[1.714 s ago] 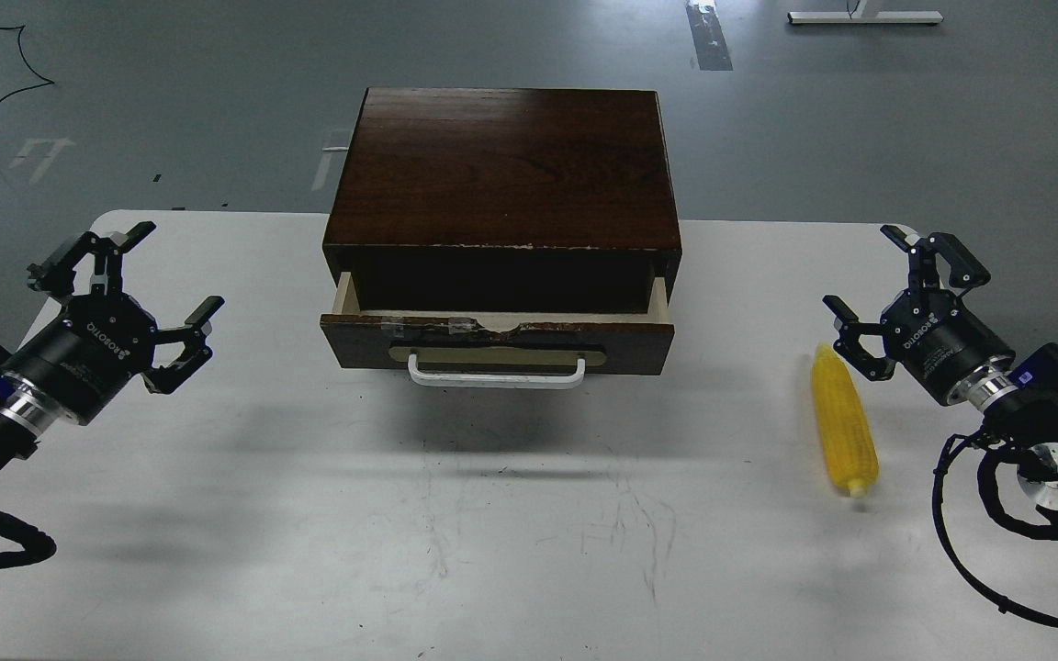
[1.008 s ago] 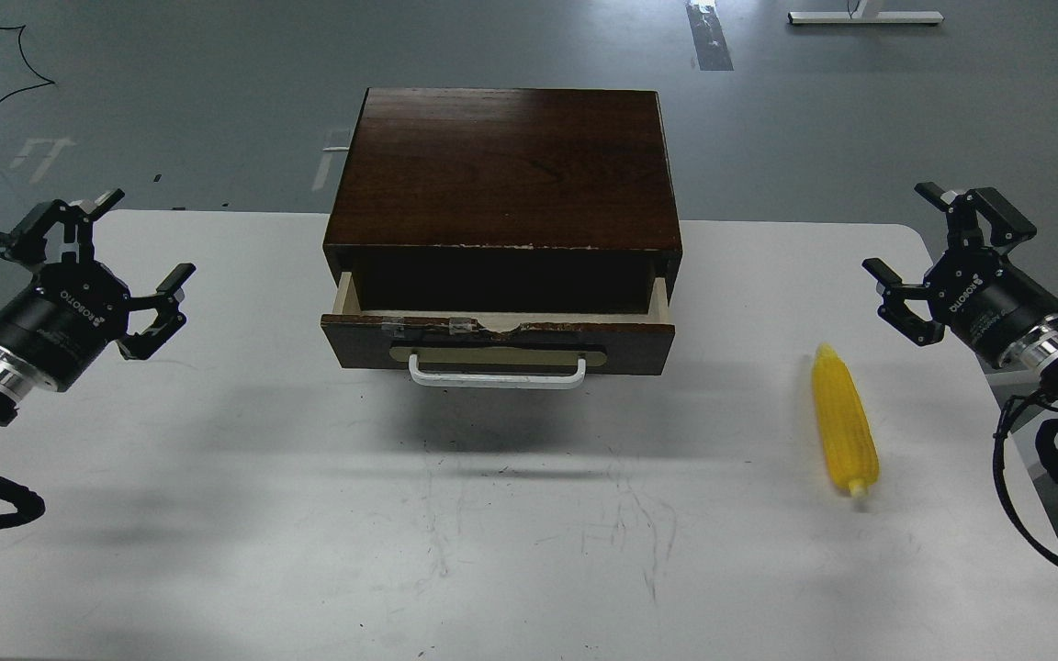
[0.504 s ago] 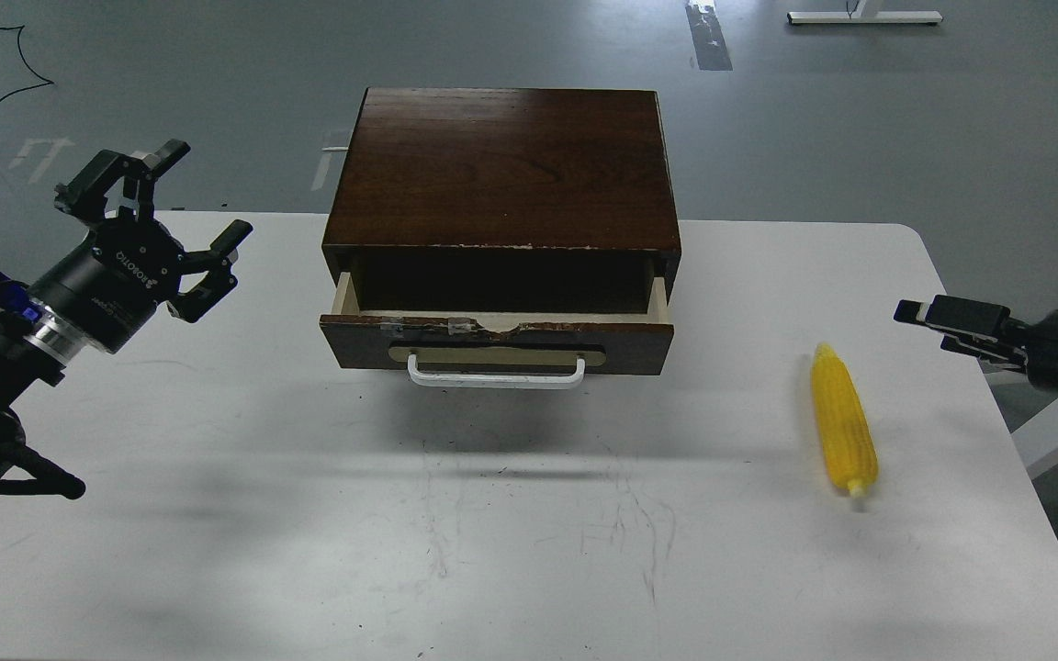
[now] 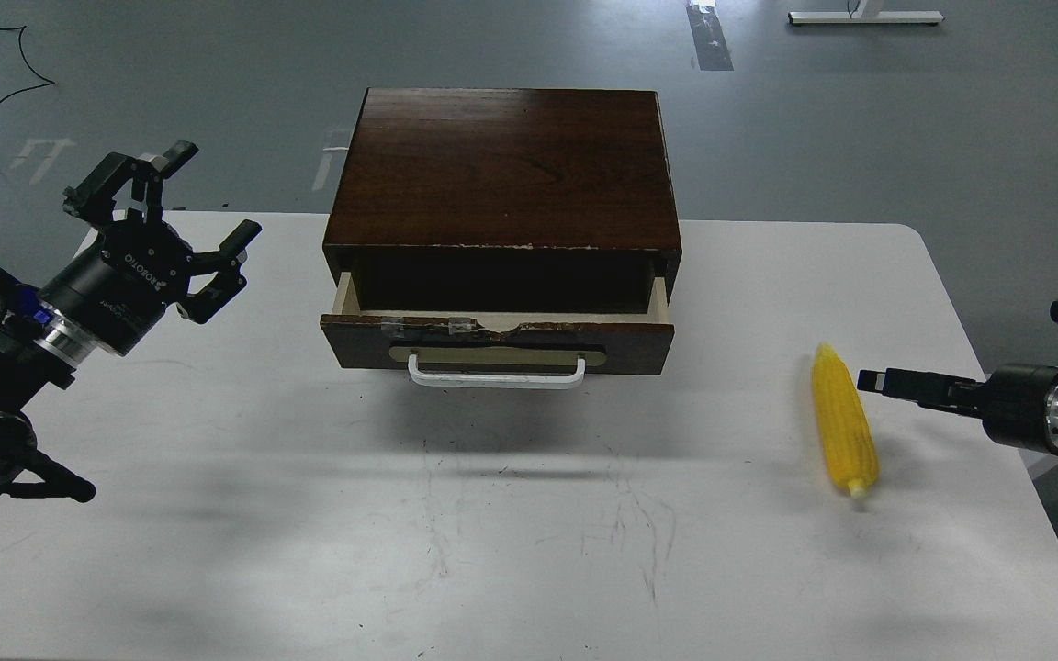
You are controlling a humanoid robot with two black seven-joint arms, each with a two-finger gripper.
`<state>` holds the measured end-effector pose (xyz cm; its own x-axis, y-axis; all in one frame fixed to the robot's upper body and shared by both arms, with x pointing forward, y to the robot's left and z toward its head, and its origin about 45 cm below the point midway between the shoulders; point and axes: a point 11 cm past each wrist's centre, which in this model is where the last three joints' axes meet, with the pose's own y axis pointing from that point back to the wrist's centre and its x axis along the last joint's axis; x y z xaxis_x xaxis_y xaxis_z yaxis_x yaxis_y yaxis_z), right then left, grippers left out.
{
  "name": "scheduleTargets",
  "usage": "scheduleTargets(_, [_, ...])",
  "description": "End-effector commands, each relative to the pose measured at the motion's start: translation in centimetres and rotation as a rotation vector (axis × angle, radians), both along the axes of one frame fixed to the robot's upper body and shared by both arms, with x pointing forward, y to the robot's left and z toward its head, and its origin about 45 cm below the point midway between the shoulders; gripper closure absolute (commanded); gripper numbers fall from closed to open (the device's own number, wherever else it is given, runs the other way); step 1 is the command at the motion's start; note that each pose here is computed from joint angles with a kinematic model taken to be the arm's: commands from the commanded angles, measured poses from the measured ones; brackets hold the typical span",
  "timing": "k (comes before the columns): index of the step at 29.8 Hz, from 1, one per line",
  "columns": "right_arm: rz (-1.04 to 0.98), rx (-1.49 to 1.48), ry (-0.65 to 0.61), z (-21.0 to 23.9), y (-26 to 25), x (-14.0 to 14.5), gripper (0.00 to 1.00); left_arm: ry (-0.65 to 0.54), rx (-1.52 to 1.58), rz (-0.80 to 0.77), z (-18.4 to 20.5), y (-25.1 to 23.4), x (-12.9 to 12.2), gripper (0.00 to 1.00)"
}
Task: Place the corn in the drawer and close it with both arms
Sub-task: 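Lower the right gripper onto the corn cob and close it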
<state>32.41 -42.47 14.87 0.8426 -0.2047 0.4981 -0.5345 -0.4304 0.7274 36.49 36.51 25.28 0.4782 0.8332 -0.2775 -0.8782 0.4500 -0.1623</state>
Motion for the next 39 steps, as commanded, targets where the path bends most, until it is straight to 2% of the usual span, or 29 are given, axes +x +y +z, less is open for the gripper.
scheduleTargets(1, [0.003,-0.012,0.023,-0.8,0.0,-0.4,0.0,-0.002,-0.002,0.002,0.0,0.0,0.0,0.02])
scheduleTargets(39, [0.022,0.01,0.043,-1.9,1.3,-0.6,0.0,0.014,0.005,-0.001,-0.5,0.1,-0.6,0.02])
